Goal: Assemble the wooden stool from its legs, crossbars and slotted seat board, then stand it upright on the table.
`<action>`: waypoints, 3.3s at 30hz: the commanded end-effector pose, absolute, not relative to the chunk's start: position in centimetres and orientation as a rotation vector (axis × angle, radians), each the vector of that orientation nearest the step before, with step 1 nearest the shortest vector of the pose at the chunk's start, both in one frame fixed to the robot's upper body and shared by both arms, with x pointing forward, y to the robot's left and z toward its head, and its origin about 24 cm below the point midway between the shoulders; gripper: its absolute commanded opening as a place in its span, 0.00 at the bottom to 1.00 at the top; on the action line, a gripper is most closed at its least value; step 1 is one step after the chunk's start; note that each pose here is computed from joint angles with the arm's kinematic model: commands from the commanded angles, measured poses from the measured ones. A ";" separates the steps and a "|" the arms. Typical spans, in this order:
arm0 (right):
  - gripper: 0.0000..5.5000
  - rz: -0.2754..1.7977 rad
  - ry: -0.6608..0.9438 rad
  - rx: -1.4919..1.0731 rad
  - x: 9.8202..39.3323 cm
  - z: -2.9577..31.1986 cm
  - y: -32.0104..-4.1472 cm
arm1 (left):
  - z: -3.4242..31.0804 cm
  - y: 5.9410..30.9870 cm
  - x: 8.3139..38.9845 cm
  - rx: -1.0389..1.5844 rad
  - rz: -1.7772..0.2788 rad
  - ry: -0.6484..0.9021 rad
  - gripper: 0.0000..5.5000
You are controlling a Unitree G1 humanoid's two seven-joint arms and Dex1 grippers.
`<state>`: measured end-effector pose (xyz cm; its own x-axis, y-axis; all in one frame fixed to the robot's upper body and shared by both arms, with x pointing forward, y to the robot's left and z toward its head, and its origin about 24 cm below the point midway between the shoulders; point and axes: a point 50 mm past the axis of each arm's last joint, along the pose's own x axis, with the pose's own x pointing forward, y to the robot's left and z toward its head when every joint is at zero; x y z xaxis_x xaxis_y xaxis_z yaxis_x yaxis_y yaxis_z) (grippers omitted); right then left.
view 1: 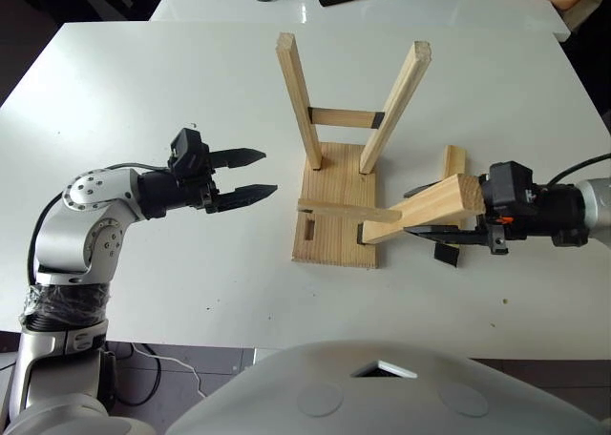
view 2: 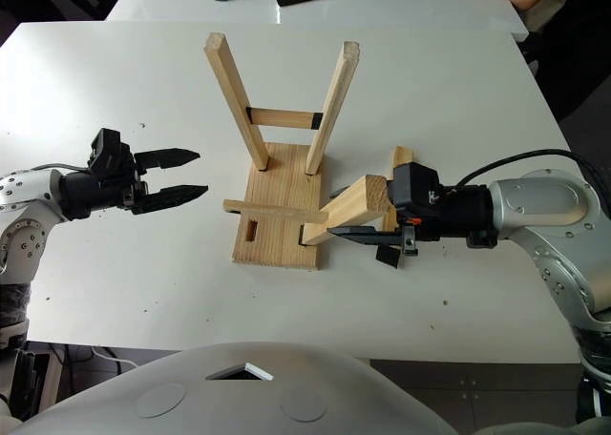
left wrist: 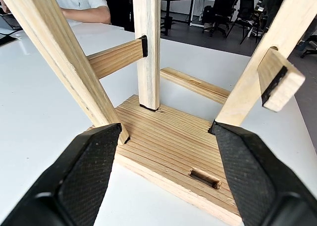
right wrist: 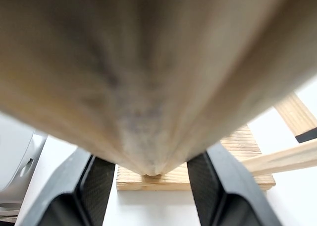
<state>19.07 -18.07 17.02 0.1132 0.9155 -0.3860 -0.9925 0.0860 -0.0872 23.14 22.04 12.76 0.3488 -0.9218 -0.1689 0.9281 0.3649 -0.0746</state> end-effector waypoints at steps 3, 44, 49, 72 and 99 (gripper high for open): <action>0.36 1.497 0.477 -0.389 20.5 14.5 -17.5 | 13.0 21.7 23.3 0.045 -1.196 0.186 0.63; 0.72 0.512 0.609 -0.219 14.8 8.4 -20.5 | 10.8 25.3 19.9 0.060 -1.049 0.324 0.63; 0.82 0.281 0.582 -0.128 13.2 8.9 -19.5 | 8.8 28.5 15.4 0.189 -1.045 0.548 0.63; 0.82 0.054 0.675 -0.040 13.5 5.7 -20.1 | 5.4 20.8 13.4 0.018 -1.288 0.519 0.63; 0.37 0.044 0.616 -0.042 14.9 4.0 -20.1 | 10.1 24.5 16.0 -0.035 -1.198 0.425 0.63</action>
<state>14.58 -20.12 4.00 0.8013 0.0462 -0.5965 -0.0695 0.9975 -0.0161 15.65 23.85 10.13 0.3095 -0.9157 -0.2564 0.8911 0.3734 -0.2580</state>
